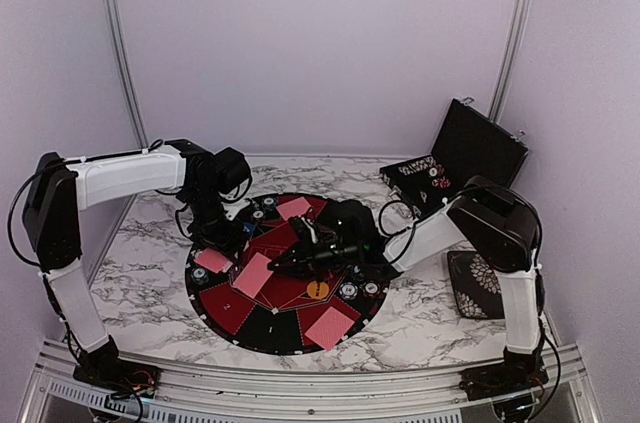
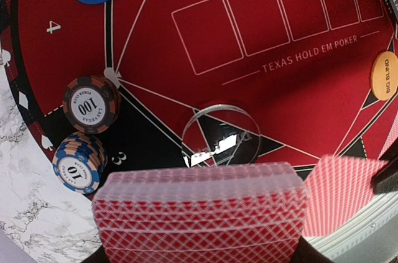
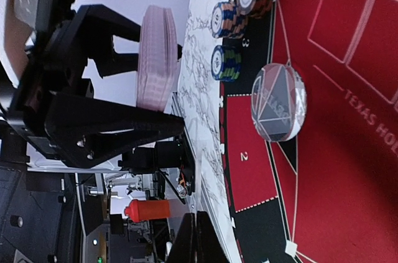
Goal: Distribute texas hold em gaming equipment
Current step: Distribute the poker card in the dealer area.
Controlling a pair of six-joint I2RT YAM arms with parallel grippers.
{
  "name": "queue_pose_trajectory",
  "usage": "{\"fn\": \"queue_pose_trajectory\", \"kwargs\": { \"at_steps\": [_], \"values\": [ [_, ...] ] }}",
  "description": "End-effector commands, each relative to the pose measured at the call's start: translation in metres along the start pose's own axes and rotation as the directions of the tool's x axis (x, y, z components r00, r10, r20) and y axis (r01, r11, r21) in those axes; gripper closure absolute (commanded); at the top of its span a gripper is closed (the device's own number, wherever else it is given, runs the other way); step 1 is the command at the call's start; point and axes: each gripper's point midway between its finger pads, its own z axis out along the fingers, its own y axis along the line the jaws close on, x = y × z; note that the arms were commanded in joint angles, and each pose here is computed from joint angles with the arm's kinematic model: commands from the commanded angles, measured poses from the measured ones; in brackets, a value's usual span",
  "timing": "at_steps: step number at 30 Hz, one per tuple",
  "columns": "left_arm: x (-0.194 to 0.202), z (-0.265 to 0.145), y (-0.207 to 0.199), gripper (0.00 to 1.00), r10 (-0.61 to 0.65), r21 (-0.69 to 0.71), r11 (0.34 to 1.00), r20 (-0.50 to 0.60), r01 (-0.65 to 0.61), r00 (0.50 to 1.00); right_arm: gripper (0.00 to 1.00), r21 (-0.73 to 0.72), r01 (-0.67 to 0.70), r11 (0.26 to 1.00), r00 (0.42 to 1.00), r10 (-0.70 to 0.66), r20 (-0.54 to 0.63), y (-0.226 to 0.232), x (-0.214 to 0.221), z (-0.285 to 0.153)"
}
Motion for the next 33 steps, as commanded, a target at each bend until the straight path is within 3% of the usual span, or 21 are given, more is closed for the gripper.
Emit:
{"fn": "queue_pose_trajectory", "kwargs": {
  "at_steps": [1, 10, 19, 23, 33],
  "values": [
    [-0.003, -0.014, 0.011, 0.53, -0.024, -0.014, 1.0, 0.018, 0.025, 1.0, 1.0, 0.018, 0.044, 0.999, 0.999, -0.043, -0.022, 0.004, 0.008, 0.032],
    [-0.004, -0.011, 0.023, 0.53, -0.037, -0.025, 0.999, 0.007, 0.037, 0.999, 1.0, 0.046, 0.051, 0.998, 0.995, -0.047, -0.084, -0.01, 0.035, 0.08],
    [0.0, -0.01, 0.024, 0.53, -0.041, -0.025, 0.999, 0.004, 0.041, 0.999, 0.99, 0.091, 0.059, 0.994, 0.991, -0.047, -0.128, -0.021, 0.049, 0.097],
    [0.001, -0.01, 0.023, 0.53, -0.045, -0.02, 0.999, 0.002, 0.045, 0.999, 0.77, 0.119, 0.063, 0.991, 0.991, -0.048, -0.129, -0.023, 0.05, 0.095],
    [0.002, -0.007, 0.022, 0.53, -0.045, -0.011, 0.999, -0.006, 0.045, 0.999, 0.43, 0.198, 0.092, 0.976, 0.993, -0.074, -0.097, -0.026, 0.047, 0.078]
  ]
}}
